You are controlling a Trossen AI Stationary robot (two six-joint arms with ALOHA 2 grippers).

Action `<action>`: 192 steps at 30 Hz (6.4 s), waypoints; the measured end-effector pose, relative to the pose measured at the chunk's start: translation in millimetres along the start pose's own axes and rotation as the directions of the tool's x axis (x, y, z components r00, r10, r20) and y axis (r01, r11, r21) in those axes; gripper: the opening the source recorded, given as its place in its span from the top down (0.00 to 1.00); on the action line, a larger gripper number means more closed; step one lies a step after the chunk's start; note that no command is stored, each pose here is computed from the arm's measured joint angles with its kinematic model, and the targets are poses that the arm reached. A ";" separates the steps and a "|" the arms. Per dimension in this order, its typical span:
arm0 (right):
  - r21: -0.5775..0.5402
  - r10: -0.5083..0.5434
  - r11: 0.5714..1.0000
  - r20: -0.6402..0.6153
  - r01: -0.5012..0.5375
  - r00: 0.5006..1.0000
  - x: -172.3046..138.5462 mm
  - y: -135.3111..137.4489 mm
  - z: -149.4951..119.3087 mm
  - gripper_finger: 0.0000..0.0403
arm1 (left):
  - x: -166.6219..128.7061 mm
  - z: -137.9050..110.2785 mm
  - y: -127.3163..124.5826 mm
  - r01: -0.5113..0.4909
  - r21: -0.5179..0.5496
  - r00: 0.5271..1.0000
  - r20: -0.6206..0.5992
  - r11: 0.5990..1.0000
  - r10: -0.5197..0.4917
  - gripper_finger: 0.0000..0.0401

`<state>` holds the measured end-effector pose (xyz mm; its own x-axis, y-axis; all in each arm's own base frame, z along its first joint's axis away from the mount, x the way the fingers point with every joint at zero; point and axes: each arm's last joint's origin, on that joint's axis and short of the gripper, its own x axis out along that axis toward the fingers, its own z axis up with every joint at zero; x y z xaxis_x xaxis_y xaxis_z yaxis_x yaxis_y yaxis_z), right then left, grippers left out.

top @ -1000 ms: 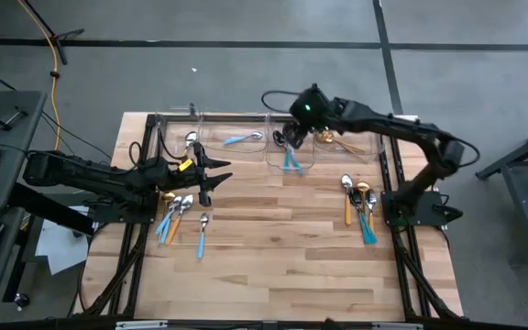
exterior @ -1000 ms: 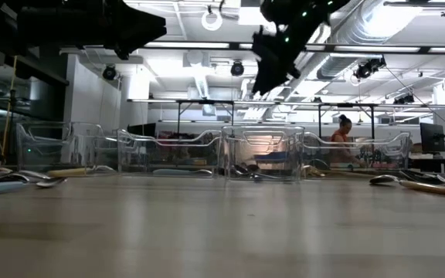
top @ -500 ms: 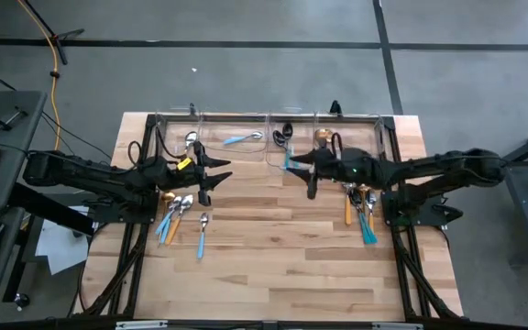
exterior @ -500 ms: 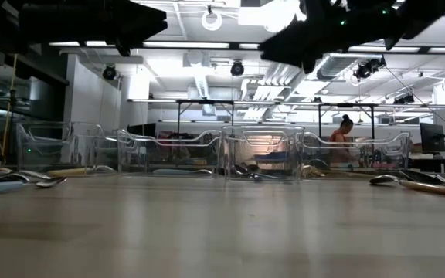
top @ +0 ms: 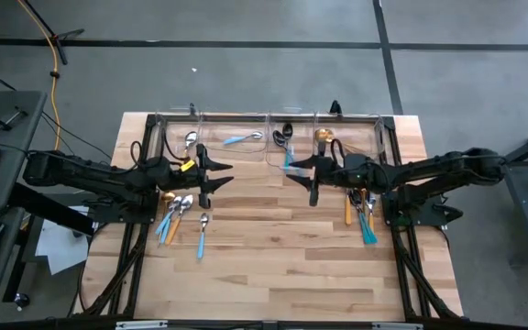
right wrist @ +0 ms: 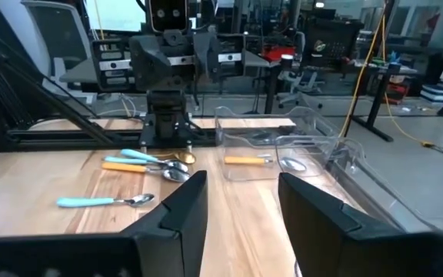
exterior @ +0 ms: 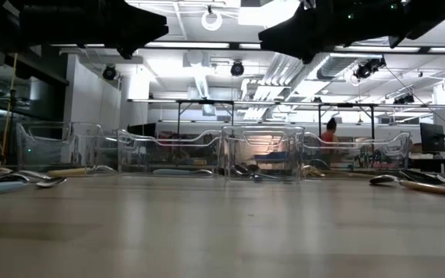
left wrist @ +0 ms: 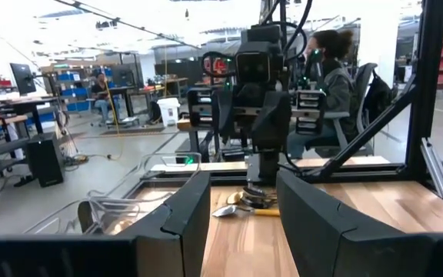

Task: Sort silverware by color (type)
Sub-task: Put the blue spoon into the middle left transparent bin

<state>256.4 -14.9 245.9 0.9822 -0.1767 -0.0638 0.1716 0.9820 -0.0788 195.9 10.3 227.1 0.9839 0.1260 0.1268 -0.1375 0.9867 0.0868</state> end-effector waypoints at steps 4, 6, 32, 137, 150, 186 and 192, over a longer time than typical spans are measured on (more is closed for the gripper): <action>-0.009 -0.001 1.000 0.001 0.001 1.000 0.0 -0.2 0.0 0.64 | 0.0 0.1 0.0 -0.001 0.000 1.000 0.001 1.000 0.001 0.66; -0.009 -0.001 1.000 0.002 0.001 1.000 0.0 -0.2 0.2 0.64 | 0.0 0.2 0.0 -0.001 0.000 1.000 0.002 1.000 0.001 0.66; 0.008 0.000 1.000 -0.015 0.000 1.000 0.1 -0.1 -1.5 0.64 | 0.1 0.1 0.1 -0.003 -0.013 1.000 0.000 1.000 0.003 0.66; 0.081 0.001 0.997 -0.064 0.004 0.998 0.1 -0.3 -6.2 0.64 | -39.8 -74.3 -153.6 -0.717 -0.153 0.229 -0.973 0.680 0.023 0.66; 0.080 0.001 0.997 -0.065 0.004 0.998 0.1 -0.3 -6.3 0.64 | -32.9 -75.3 -154.9 -0.721 -0.208 0.284 -0.959 0.660 0.008 0.66; 0.084 0.001 0.996 -0.067 0.005 0.998 0.0 -0.3 -6.4 0.64 | -21.4 -85.7 -156.3 -0.751 -0.247 0.330 -0.944 0.613 0.024 0.66; 0.084 0.001 0.996 -0.067 0.005 0.998 0.0 -0.3 -6.4 0.64 | -22.5 -88.6 -156.2 -0.753 -0.217 0.304 -0.952 0.621 0.036 0.66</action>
<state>256.0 -15.6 239.5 0.9750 -0.1798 -0.1302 0.1820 0.9833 0.0047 205.3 -137.6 123.2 0.4029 0.1717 -0.8990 -0.8018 0.5399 -0.2562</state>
